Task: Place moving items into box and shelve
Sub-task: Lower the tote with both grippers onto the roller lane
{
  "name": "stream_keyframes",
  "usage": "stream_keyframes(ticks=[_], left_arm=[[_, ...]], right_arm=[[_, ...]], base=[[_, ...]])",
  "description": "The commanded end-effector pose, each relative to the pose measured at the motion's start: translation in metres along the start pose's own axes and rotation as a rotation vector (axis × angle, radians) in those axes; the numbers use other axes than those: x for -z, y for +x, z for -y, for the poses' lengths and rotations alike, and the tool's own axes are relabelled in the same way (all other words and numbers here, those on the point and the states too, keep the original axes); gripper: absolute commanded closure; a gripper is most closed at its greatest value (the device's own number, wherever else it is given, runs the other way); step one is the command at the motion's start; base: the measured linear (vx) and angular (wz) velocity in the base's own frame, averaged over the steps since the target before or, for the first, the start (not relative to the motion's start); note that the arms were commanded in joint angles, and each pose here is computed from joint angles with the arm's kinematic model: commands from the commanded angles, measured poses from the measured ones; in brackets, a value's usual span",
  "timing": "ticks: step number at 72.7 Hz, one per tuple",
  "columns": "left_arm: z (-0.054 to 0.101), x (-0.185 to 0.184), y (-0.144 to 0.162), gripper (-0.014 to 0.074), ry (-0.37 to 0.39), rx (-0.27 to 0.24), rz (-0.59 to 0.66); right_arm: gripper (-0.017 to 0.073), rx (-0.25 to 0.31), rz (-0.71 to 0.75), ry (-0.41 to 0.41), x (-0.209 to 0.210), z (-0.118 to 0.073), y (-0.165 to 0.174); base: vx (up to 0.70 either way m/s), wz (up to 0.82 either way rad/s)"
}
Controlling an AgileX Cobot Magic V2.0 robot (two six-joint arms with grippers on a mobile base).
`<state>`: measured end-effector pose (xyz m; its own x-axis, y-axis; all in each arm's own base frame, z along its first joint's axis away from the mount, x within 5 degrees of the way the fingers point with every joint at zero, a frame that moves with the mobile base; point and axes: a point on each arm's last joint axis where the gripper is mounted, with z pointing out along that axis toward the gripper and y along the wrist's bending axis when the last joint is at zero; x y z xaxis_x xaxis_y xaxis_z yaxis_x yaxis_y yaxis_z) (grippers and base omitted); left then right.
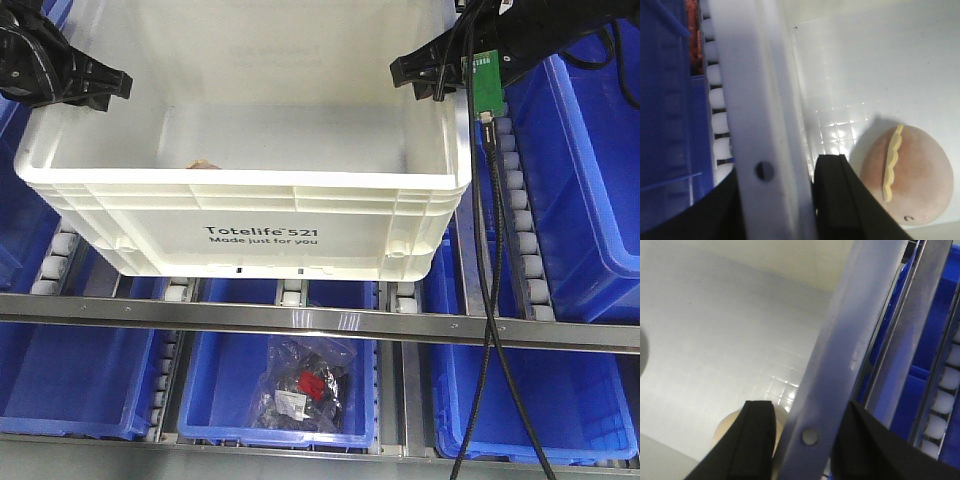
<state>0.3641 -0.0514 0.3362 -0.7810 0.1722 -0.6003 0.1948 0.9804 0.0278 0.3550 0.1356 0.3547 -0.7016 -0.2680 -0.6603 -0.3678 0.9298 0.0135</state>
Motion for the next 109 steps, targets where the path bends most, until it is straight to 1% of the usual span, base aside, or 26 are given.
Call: stream_keyframes(ticks=[1,9,23,37,46,56,74,85,109], left_arm=[[0.026,0.032,-0.029,0.0597,0.159,0.097,0.269],[0.027,0.024,-0.029,0.0597,0.176,0.115,0.252],[0.027,0.018,-0.03,0.0597,0.176,0.119,0.25],[0.028,0.01,-0.03,0.0597,0.186,0.13,0.234],[0.028,0.007,-0.029,0.0597,0.187,0.13,0.229],[0.028,0.007,-0.03,0.0597,0.183,0.106,0.233],[0.028,-0.001,-0.029,0.0597,0.182,0.108,0.218],[0.029,-0.011,-0.028,0.0597,0.183,0.109,0.192],[0.028,-0.017,-0.028,0.0595,0.181,0.113,0.193]], right_arm=[[0.055,-0.01,0.273,-0.129,0.037,-0.025,-0.028],[0.055,-0.002,0.272,-0.115,0.037,-0.024,-0.028],[0.055,0.023,0.269,-0.086,0.037,-0.022,-0.028],[0.055,0.027,0.267,-0.058,0.036,-0.019,-0.028],[0.055,0.024,0.265,-0.035,0.036,-0.017,-0.028],[0.055,0.023,0.244,-0.028,0.028,-0.016,-0.027],[0.055,0.022,0.186,-0.027,0.004,-0.017,-0.023],[0.055,0.033,0.166,-0.016,-0.007,-0.016,-0.021],[0.0548,0.054,0.158,0.007,-0.013,-0.014,-0.021]], base=[[0.0,0.0],[0.0,0.0],[0.0,0.0],[0.0,0.0],[0.0,0.0],[0.0,0.0],[0.0,0.0],[0.0,0.0],[0.0,0.0]])
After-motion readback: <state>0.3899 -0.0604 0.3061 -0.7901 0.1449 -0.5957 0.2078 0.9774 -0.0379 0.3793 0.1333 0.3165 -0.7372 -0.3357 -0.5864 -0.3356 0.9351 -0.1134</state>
